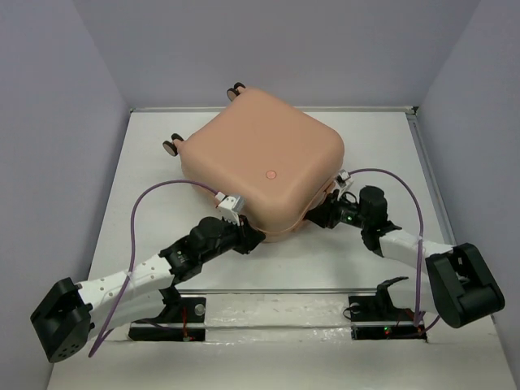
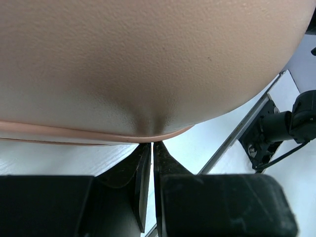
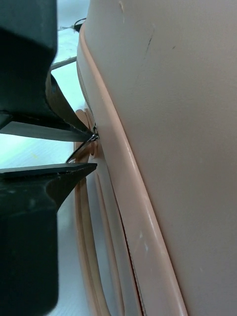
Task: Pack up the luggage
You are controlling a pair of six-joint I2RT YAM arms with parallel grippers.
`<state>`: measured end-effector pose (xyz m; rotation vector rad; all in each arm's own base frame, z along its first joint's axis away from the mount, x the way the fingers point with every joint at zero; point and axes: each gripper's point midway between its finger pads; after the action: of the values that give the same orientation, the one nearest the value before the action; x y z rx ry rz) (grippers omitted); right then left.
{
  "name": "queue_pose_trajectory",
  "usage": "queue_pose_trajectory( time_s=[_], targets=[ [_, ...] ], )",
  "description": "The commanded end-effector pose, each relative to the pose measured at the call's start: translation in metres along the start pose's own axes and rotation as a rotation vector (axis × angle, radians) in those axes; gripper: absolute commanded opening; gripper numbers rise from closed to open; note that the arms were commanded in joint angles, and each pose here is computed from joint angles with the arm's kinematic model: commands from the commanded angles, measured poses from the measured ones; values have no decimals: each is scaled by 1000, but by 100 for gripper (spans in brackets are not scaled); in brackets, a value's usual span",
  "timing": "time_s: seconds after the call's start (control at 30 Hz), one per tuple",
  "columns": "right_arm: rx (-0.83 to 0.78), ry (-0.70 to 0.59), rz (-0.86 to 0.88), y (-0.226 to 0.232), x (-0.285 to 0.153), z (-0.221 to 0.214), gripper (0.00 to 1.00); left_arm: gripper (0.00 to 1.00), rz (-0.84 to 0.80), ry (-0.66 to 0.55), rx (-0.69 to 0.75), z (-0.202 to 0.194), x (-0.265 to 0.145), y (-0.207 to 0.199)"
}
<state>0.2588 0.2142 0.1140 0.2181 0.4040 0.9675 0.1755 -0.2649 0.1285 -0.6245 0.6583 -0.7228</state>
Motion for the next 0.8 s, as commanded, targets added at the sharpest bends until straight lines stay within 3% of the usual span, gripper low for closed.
queue_pose_trajectory(
  time_s=[0.0, 0.17, 0.47, 0.77],
  targets=[
    [-58, -48, 58, 12, 8, 17, 26, 19, -65, -133, 5, 43, 3, -32],
    [-67, -54, 48, 19, 8, 17, 7, 19, -24, -193, -8, 59, 7, -32],
    [-45, 100, 15, 66, -2, -35, 7, 19, 96, -352, -8, 109, 15, -28],
    [-16, 254, 67, 132, -16, -81, 7, 19, 82, -396, 14, 133, 23, -43]
  ],
)
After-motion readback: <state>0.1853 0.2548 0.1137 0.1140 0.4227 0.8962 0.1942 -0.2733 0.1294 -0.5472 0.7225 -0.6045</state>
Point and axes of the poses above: each gripper's point midway between its finger pads, its own x axis out along the fingers, its own y axis along the line the jaws close on, z = x × y, and after that the axes turned 12 degrees about -x, right-handed
